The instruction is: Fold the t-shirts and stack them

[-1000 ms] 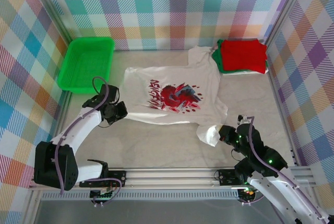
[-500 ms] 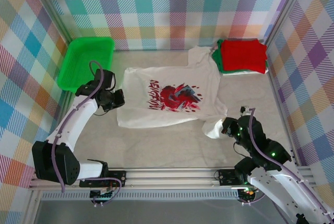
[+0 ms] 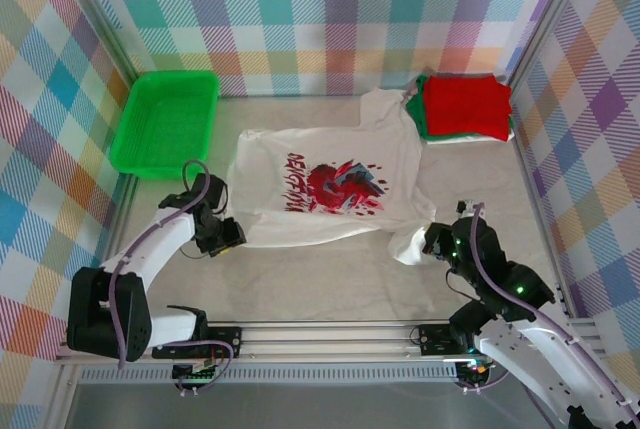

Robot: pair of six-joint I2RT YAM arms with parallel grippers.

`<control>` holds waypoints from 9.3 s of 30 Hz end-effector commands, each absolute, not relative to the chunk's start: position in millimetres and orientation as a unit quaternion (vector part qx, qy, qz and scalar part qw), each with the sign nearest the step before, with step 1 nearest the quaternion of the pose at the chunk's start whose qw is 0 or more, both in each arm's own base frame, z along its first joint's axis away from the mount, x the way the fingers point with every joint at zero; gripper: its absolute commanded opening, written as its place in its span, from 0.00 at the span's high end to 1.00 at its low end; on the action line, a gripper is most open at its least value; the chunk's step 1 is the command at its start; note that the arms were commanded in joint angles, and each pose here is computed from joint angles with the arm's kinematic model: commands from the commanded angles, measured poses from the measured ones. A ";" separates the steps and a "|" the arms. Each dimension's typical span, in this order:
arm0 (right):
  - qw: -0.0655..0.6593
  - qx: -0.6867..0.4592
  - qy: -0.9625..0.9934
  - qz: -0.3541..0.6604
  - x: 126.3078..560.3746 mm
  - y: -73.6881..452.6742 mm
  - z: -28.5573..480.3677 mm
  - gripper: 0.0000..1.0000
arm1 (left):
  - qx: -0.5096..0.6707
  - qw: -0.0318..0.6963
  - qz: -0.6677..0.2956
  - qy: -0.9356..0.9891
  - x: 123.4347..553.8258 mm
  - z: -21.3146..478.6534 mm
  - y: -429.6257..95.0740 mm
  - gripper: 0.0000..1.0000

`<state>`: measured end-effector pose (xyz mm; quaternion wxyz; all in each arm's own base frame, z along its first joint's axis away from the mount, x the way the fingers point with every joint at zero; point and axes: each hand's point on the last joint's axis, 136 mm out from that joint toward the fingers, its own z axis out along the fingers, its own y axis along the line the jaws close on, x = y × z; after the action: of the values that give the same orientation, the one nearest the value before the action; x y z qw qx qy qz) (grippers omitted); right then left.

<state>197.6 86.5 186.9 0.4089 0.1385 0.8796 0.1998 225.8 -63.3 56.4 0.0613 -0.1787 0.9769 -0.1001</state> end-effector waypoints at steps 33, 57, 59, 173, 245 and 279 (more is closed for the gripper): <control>0.402 0.165 0.877 0.205 211.3 81.7 183.0 1.00 | -0.209 0.110 -0.109 0.966 277.3 31.1 -53.5 0.51; 0.379 0.229 0.876 0.190 196.3 54.8 183.4 1.00 | -0.239 0.143 -0.105 0.955 240.3 86.0 -35.4 1.00; 0.372 0.238 0.877 0.190 189.6 51.8 183.4 1.00 | -0.245 0.153 -0.113 0.951 234.5 97.9 -34.3 1.00; 0.490 0.133 0.851 0.137 373.5 16.8 390.8 1.00 | -0.117 0.395 -0.016 0.911 362.3 358.3 -14.8 1.00; 0.506 0.001 0.825 0.253 539.2 129.4 363.9 0.34 | -0.066 0.366 -0.120 0.920 517.3 198.1 -102.0 0.45; 0.213 0.132 0.931 0.264 631.9 200.6 28.6 1.00 | -0.284 0.213 -0.114 0.928 612.1 26.1 -28.5 0.62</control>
<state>636.3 184.5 36.6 0.2405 0.1288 0.9342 0.2298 630.3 -39.1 39.0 0.2546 -0.2765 0.9161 -0.1396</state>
